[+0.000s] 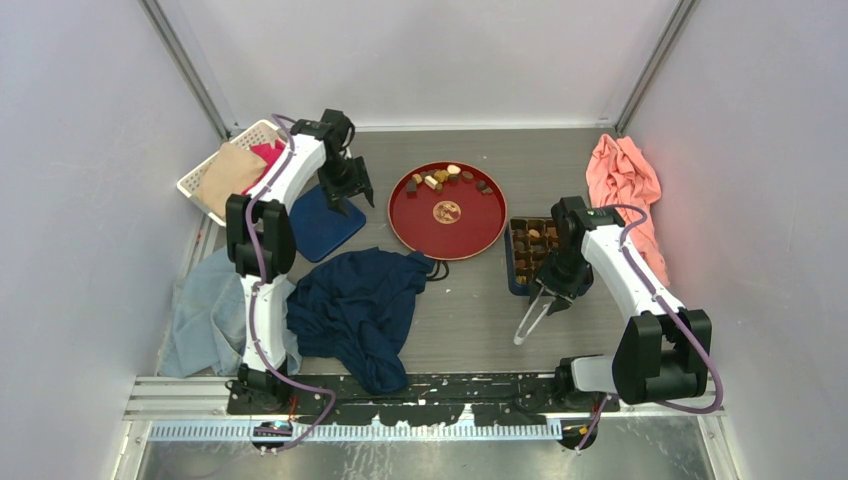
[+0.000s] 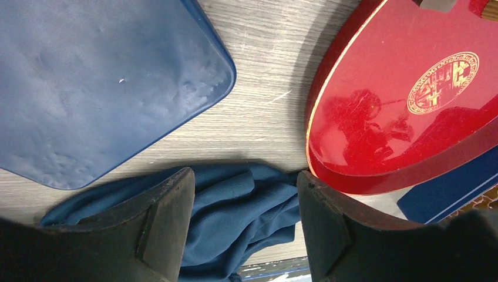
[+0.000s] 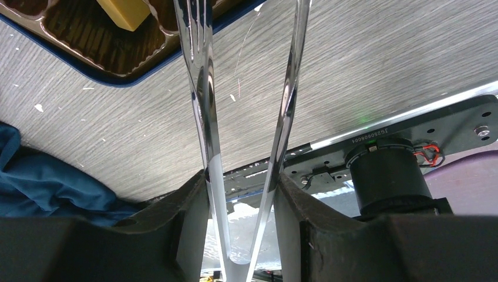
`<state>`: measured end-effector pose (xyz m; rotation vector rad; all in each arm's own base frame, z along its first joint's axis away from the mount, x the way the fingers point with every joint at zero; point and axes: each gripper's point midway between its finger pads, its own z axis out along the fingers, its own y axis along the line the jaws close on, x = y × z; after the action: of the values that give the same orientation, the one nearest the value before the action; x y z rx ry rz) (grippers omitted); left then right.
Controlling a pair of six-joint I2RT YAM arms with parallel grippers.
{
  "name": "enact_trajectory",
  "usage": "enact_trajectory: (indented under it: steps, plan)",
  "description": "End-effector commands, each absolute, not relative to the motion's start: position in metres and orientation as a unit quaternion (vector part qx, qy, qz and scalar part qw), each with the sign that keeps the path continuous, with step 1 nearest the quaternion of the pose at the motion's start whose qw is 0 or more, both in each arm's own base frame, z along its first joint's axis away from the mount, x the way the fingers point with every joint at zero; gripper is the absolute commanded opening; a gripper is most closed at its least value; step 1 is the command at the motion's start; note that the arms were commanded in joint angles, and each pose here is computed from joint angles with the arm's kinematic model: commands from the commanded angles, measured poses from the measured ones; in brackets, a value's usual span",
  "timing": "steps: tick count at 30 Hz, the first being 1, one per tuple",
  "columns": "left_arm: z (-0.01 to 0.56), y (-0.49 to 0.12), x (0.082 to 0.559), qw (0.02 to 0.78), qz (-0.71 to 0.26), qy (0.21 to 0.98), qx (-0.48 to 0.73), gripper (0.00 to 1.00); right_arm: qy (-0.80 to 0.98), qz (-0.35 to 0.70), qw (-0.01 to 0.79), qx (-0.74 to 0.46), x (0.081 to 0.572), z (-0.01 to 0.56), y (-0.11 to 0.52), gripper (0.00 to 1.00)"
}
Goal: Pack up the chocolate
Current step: Place the fake chocolate in the packing box, then pick up the fake chocolate from the plate.
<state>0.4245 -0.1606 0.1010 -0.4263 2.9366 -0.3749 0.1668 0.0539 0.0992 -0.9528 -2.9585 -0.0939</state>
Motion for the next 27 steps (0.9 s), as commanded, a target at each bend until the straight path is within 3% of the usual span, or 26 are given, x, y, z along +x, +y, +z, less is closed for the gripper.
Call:
enact_trajectory:
  steps: [1,11,16,22,27]
  plan:
    - [0.133,-0.16,0.435,0.12,-0.144,0.973,-0.138,0.65,-0.951,-0.035,-0.007,-0.307,0.169,0.109,0.052,0.47]
    - [0.133,-0.162,0.437,0.118,-0.148,0.972,-0.14,0.65,-0.95,-0.032,-0.011,-0.31,0.163,0.113,0.05,0.51]
    - [0.134,-0.161,0.436,0.12,-0.149,0.972,-0.139,0.65,-0.952,-0.033,-0.047,-0.301,0.179,0.13,0.047,0.45]
    - [0.137,-0.161,0.434,0.121,-0.149,0.972,-0.138,0.65,-0.947,-0.074,-0.152,-0.272,0.236,0.188,0.052,0.32]
    - [0.133,-0.156,0.427,0.116,-0.139,0.974,-0.137,0.65,-0.965,-0.122,-0.153,-0.174,0.301,0.207,0.1,0.31]
